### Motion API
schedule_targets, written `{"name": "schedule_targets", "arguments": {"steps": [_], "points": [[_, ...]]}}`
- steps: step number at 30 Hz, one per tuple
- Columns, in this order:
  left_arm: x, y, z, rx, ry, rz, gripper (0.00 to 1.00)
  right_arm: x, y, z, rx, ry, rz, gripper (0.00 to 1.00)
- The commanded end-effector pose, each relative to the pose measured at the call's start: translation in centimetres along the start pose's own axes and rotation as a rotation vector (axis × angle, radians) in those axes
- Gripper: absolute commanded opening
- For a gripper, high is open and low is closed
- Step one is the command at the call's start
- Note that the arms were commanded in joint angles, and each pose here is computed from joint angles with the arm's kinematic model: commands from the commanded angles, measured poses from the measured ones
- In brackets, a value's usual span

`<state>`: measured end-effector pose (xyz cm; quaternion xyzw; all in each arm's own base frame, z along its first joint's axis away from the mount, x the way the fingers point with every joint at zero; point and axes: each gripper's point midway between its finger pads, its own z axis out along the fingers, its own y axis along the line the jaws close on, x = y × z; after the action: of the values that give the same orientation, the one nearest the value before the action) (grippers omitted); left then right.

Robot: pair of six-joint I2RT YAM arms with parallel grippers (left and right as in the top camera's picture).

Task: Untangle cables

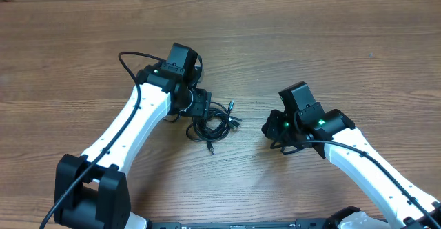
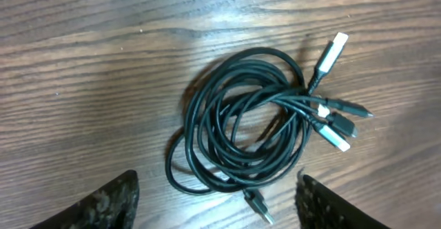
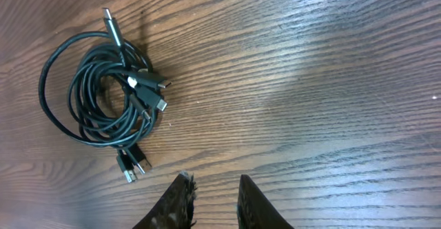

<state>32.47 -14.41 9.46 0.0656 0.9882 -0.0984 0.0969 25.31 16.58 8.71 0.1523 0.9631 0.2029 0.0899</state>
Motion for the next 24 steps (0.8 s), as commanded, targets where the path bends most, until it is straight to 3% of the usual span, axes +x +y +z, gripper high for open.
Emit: {"name": "schedule_targets", "arguments": {"steps": [1,9,13,18,24], "points": [[0.0,0.6,0.9,-0.020,-0.011,-0.022,0.75,-0.3,0.4,-0.3,-0.014,-0.008,-0.009,0.20],[0.5,0.9,4.9,-0.015,0.047,0.031,0.72,-0.3,0.3,-0.3,-0.011,-0.006,-0.008,0.20],[1.4,1.4,7.8,-0.022,0.116,0.025,0.61,-0.3,0.3,-0.3,-0.011,-0.006,-0.008,0.20],[2.3,0.5,10.2,0.052,0.177,0.050,0.57,-0.3,0.3,-0.3,-0.011,-0.006,-0.008,0.21],[2.3,0.2,10.5,0.071,0.181,0.048,0.09,-0.3,0.3,-0.3,-0.011,-0.006,-0.008,0.21]]}}
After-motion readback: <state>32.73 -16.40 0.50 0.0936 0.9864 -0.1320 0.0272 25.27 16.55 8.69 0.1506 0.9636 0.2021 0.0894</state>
